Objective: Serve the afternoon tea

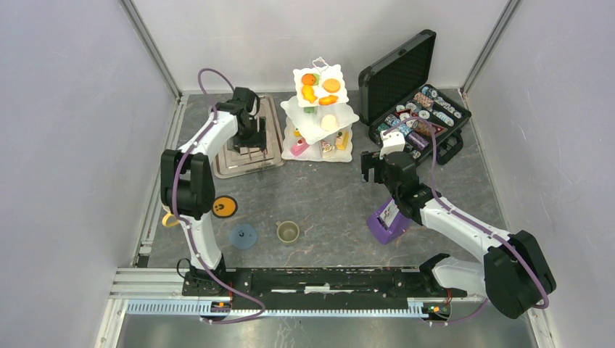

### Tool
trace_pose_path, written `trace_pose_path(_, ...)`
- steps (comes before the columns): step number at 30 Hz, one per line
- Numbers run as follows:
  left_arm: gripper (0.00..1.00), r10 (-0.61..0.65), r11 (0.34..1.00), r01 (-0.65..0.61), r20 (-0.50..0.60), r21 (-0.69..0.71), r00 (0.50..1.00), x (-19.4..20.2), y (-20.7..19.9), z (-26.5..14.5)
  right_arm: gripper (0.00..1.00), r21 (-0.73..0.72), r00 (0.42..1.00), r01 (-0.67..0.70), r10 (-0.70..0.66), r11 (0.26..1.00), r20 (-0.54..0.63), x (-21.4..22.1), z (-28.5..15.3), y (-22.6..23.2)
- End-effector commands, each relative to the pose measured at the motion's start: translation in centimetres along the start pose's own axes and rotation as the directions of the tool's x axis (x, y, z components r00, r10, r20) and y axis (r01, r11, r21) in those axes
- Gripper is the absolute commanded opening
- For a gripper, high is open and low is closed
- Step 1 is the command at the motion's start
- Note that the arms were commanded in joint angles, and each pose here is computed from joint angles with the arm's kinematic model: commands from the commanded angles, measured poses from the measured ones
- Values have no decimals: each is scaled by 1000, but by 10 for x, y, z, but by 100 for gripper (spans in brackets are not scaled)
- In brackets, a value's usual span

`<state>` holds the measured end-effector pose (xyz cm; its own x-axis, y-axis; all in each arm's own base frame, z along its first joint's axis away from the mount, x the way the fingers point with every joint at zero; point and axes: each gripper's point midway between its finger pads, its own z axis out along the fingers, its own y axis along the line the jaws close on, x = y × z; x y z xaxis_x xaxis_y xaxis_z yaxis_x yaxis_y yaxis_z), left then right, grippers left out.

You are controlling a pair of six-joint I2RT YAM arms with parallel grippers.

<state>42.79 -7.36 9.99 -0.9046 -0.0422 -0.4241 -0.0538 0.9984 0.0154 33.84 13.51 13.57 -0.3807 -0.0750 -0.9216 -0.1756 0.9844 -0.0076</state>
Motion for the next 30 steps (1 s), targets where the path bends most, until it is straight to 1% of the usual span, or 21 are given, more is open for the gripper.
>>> trace_pose_path(1,84,-60,998,58,74,23,995,-2,-2,8,98,-13,998,-17,18,1000,54,-20,2,5)
trace_pose_path(6,84,-69,997,68,32,24,997,1,-7,31,98,-15,998,-21,22,1000,61,-23,0,5)
trace_pose_path(15,83,-18,999,17,-26,-38,999,13,-10,53,98,-29,997,-28,30,999,67,-24,-1,7)
trace_pose_path(16,81,-17,999,16,-34,-48,999,14,-9,56,98,-29,997,-28,30,999,67,-23,-1,7)
trace_pose_path(21,66,-11,997,7,-55,-82,998,15,-4,60,98,-26,997,-27,29,999,75,-26,-2,6)
trace_pose_path(25,51,-4,996,-2,-73,-84,997,22,-3,58,98,-22,997,-27,29,999,76,-27,-3,5)
trace_pose_path(30,39,2,996,-7,-57,-86,998,18,-1,49,98,-25,997,-28,30,999,77,-27,-3,6)
